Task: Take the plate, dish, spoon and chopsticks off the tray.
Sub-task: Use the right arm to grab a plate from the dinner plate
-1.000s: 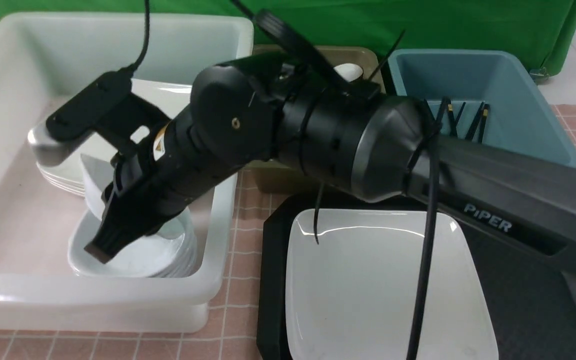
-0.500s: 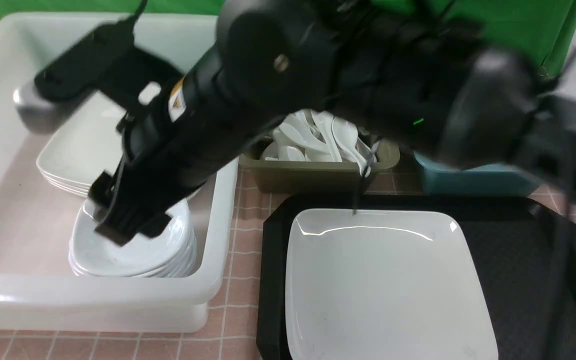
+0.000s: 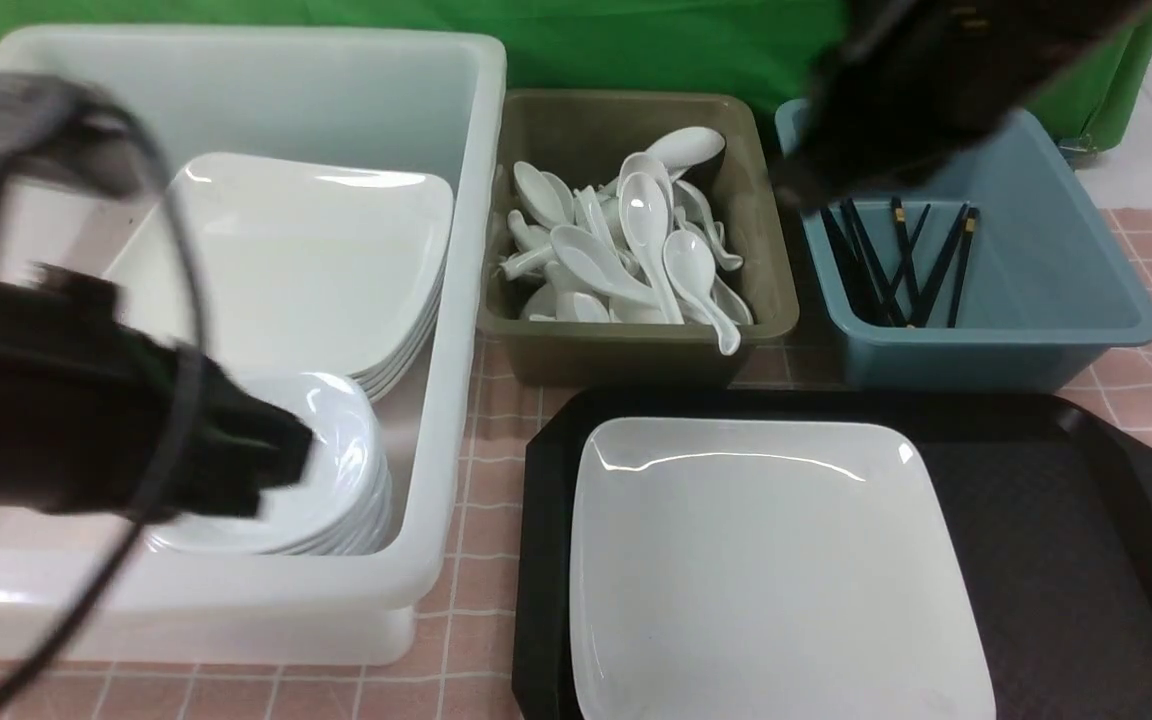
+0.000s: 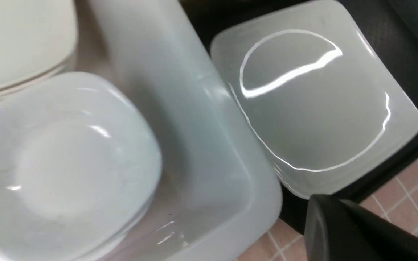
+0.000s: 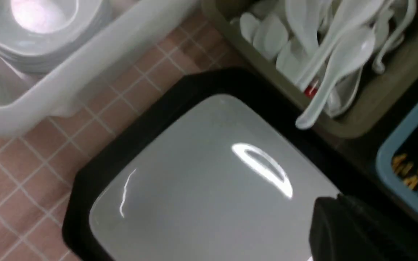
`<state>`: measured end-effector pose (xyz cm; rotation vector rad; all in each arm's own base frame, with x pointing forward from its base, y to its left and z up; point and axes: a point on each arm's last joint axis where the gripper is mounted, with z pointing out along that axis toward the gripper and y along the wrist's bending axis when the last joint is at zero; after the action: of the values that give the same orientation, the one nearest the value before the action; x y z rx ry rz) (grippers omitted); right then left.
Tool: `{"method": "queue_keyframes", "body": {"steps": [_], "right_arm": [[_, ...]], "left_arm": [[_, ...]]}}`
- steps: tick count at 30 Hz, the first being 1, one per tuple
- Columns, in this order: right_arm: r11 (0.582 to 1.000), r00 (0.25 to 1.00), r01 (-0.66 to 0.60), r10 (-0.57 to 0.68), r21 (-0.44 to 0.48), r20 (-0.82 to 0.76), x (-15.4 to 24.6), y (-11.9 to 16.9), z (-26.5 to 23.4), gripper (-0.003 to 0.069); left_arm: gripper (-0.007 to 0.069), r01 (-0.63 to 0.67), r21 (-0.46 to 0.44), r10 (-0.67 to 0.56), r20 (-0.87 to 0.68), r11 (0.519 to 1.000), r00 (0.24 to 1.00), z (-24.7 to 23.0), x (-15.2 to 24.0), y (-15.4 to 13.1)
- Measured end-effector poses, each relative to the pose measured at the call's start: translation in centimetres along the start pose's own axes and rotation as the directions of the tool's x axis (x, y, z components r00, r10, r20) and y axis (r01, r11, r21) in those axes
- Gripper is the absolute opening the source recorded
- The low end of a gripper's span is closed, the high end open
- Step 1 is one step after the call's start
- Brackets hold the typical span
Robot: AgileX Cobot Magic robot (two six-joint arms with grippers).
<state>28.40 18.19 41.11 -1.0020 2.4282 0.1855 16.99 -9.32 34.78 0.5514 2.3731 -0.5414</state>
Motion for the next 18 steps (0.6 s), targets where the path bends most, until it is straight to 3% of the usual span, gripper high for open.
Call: {"method": "queue_keyframes", "body": {"steps": [2, 5, 8, 11, 14, 16, 18], "right_arm": [[0.997, 0.998, -0.052, 0.051, -0.052, -0.022, 1.5, -1.5, 0.3, 0.0030], [0.959, 0.974, -0.216, 0.198, -0.183, -0.111, 6.4, -4.9, 2.9, 0.0030], [0.918, 0.933, -0.349, 0.321, -0.188, -0.162, 9.7, -7.2, 5.3, 0.0030], [0.877, 0.882, -0.461, 0.436, -0.137, -0.178, 13.2, -9.2, 7.8, 0.0057], [0.849, 0.848, -0.523, 0.508, -0.079, -0.151, 15.2, -10.6, 9.8, 0.0178], [0.834, 0.833, -0.549, 0.542, -0.049, -0.115, 15.5, -11.7, 11.2, 0.0323], [0.817, 0.816, -0.575, 0.568, -0.048, -0.108, 15.5, -12.3, 12.5, 0.0400]], "left_arm": [[-0.0002, -0.025, 0.038, 0.026, -0.030, 0.999, 0.999, 1.6, -0.2, -1.0], [-0.0002, -0.079, 0.097, 0.087, -0.085, 0.992, 0.993, 5.2, -0.4, -3.2], [-0.0002, -0.099, 0.123, 0.114, -0.122, 0.987, 0.986, 7.7, -0.3, -4.4], [-0.0002, -0.104, 0.128, 0.123, -0.158, 0.986, 0.980, 9.4, -0.6, -4.8], [-0.0002, -0.123, 0.116, 0.141, -0.166, 0.986, 0.976, 10.6, -1.6, -4.9], [-0.0002, -0.151, 0.100, 0.165, -0.150, 0.983, 0.975, 10.9, -2.5, -4.9], [-0.0002, -0.166, 0.086, 0.177, -0.138, 0.982, 0.975, 10.9, -3.0, -4.9]]}}
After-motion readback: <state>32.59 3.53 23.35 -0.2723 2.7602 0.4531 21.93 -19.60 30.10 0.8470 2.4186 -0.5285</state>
